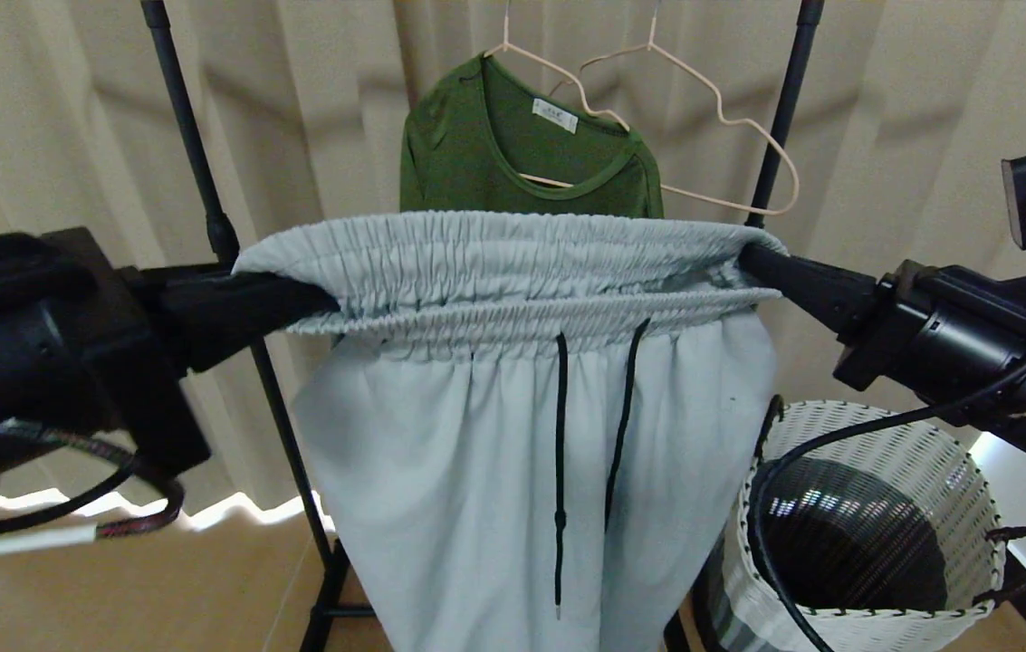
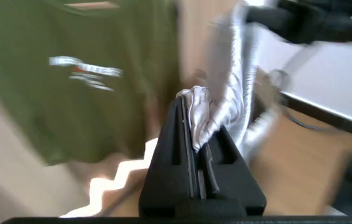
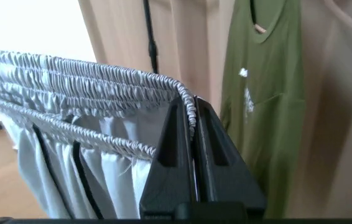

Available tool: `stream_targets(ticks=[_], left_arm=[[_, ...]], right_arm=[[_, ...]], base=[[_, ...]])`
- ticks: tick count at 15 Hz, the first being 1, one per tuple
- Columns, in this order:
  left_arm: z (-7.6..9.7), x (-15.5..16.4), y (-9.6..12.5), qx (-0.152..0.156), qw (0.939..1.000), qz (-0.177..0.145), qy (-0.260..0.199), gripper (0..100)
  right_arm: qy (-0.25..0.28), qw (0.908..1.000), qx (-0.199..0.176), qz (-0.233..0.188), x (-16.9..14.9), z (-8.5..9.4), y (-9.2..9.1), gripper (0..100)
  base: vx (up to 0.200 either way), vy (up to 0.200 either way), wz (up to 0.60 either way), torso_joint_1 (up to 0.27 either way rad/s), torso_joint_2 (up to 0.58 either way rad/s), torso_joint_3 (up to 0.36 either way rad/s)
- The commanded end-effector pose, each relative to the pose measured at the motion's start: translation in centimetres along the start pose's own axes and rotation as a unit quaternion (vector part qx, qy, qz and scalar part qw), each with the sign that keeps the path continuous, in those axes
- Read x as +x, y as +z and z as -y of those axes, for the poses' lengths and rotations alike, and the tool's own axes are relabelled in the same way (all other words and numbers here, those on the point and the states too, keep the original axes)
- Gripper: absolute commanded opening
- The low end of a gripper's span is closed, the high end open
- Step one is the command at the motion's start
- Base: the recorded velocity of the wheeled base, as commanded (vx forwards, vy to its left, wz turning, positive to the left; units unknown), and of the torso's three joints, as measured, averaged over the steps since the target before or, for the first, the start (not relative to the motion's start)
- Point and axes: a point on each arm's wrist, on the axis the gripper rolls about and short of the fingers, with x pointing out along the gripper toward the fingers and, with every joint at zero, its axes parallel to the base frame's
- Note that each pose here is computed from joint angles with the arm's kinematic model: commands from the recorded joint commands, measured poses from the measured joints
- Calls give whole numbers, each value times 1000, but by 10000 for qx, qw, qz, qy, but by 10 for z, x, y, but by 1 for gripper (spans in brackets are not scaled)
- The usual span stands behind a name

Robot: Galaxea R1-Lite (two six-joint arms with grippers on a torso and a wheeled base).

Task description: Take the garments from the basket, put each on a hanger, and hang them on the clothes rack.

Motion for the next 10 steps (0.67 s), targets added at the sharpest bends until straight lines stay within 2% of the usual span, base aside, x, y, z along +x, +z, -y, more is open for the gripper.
stream_targets(ticks=[1, 2, 3, 4, 5, 7, 10], left_arm=[[-11, 33, 1, 3, 9992, -39, 407, 0], [-13, 48, 2, 35, 9987, 176, 480, 0], [-13, 48, 2, 35, 9987, 176, 480, 0], [-15, 63, -7, 274, 9973, 81, 675, 0], [-15, 69, -12, 310, 9966, -8, 757, 0], [-15, 69, -11, 303, 9967, 40, 747, 0], [-15, 66, -12, 303, 9967, 31, 754, 0]], right_arm=[[-53, 9999, -59, 113, -3, 0, 6, 0], [-371, 9990, -68, 232, 0, 1, 9, 0], [-371, 9990, -68, 232, 0, 1, 9, 0], [-1153, 9932, 1, 133, 3, 5, 8, 0], [-1582, 9873, -149, 87, 3, 5, 4, 0], [-1614, 9867, -199, 87, 1, -4, 2, 0], [-1224, 9923, -153, 125, 1, -23, 2, 0]], base=[[0, 0, 0, 0, 0, 0], [0, 0, 0, 0, 0, 0], [0, 0, 0, 0, 0, 0], [0, 0, 0, 0, 0, 0], [0, 0, 0, 0, 0, 0], [0, 0, 0, 0, 0, 0], [0, 0, 0, 0, 0, 0]])
